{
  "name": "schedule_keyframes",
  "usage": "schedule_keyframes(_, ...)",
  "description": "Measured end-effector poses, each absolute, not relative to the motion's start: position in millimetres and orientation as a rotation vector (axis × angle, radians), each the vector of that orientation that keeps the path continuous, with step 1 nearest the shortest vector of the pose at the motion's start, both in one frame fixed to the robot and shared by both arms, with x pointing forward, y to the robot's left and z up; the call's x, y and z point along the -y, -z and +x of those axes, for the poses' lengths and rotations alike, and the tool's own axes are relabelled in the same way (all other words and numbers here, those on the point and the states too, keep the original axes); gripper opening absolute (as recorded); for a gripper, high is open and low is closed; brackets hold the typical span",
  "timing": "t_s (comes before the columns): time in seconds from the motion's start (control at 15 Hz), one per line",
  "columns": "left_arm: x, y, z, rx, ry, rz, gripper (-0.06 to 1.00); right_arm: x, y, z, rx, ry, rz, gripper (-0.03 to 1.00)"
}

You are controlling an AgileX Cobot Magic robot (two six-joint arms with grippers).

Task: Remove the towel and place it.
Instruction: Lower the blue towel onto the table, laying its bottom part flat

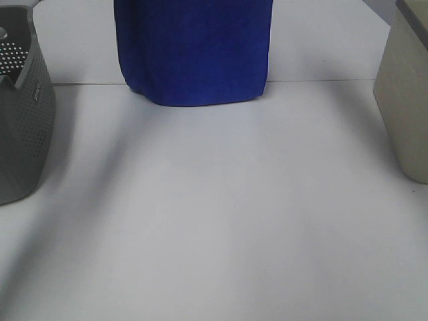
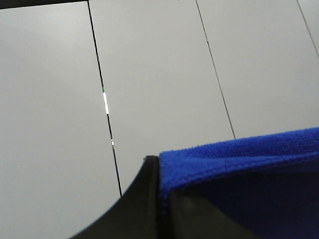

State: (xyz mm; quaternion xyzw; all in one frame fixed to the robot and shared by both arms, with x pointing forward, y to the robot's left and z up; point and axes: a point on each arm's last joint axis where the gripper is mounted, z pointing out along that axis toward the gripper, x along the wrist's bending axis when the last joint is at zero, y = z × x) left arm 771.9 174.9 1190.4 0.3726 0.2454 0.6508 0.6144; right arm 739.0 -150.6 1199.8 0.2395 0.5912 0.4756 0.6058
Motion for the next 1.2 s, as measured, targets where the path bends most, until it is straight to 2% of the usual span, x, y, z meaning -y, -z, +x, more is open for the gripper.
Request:
schedule_keyframes(0.87,-177.2,-1192.4,770.9,-0.516,-1.504,0.848,0.00,157.8,-1207.5,739.5,-1.281,-1.122,0.490,0.01)
schedule_keyframes(1.2,-169.5,-1187.3,773.1,-0.674,-1.375,1.140,0.00,166.5,-1196.8,738.5,-1.444,-1.103,0.746,0.01)
